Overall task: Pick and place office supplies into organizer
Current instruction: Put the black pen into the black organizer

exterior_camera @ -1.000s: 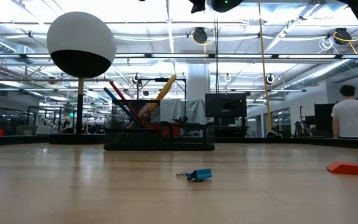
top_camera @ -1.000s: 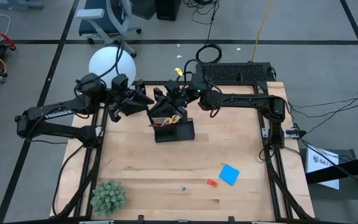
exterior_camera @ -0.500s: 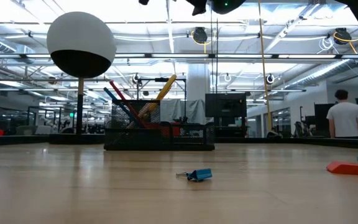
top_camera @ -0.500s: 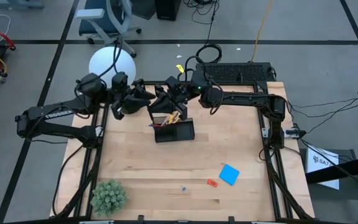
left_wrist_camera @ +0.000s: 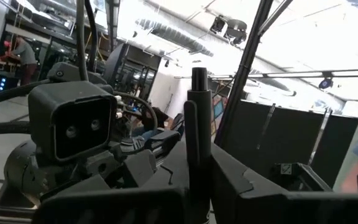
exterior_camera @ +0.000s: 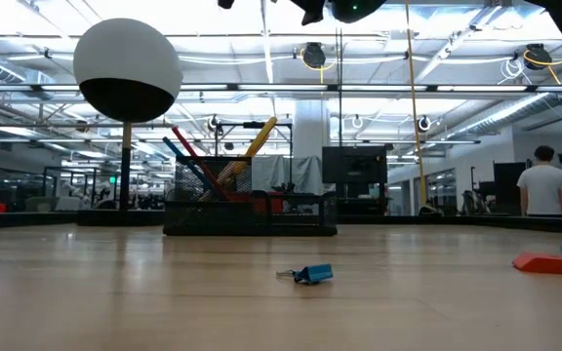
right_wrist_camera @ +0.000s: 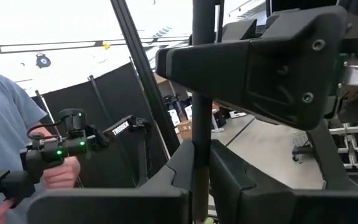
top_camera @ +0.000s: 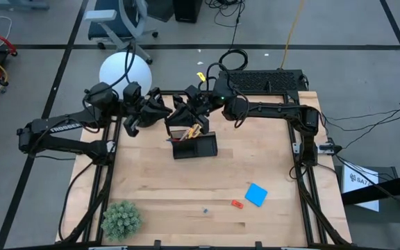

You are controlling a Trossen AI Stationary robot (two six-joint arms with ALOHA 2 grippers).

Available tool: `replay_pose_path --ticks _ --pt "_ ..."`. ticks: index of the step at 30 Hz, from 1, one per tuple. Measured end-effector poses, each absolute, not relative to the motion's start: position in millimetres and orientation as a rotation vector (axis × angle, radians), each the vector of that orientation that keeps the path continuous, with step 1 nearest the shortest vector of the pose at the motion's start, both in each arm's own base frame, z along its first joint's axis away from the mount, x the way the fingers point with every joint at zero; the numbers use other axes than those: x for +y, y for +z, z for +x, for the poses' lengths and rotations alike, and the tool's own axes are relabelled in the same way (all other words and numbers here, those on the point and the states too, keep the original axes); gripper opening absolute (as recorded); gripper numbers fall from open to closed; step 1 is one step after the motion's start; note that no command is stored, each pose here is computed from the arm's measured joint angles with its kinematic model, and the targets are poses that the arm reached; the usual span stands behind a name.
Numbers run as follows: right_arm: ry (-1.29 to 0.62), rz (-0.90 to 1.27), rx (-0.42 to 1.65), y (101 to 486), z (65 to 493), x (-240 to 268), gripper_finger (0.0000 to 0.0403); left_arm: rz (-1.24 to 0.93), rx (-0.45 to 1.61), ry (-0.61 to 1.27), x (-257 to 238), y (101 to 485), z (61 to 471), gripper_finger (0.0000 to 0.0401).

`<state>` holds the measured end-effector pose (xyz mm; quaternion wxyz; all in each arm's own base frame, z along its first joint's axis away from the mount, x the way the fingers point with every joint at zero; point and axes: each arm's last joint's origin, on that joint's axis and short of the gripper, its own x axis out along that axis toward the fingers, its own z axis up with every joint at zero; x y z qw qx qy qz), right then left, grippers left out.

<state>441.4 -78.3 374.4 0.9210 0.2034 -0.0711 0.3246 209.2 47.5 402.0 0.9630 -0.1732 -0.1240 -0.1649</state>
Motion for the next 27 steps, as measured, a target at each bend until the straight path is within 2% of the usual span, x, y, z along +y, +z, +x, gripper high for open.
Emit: replay_pose_path --ticks 7,20,27 --pt "0.672 0.423 -0.143 374.4 441.4 -77.7 0.0032 -0.294 -0.259 -0.342 45.2 402.1 209.5 0.0008" --pt "0.689 0.493 -0.09 378.8 434.8 -88.2 0.014 -0.215 -0.29 -0.348 44.2 405.4 206.0 0.0011" --pt "0.615 0.456 -0.108 407.7 405.4 -112.2 0.0165 -0.188 -0.255 -0.29 41.5 405.9 192.8 0.001"
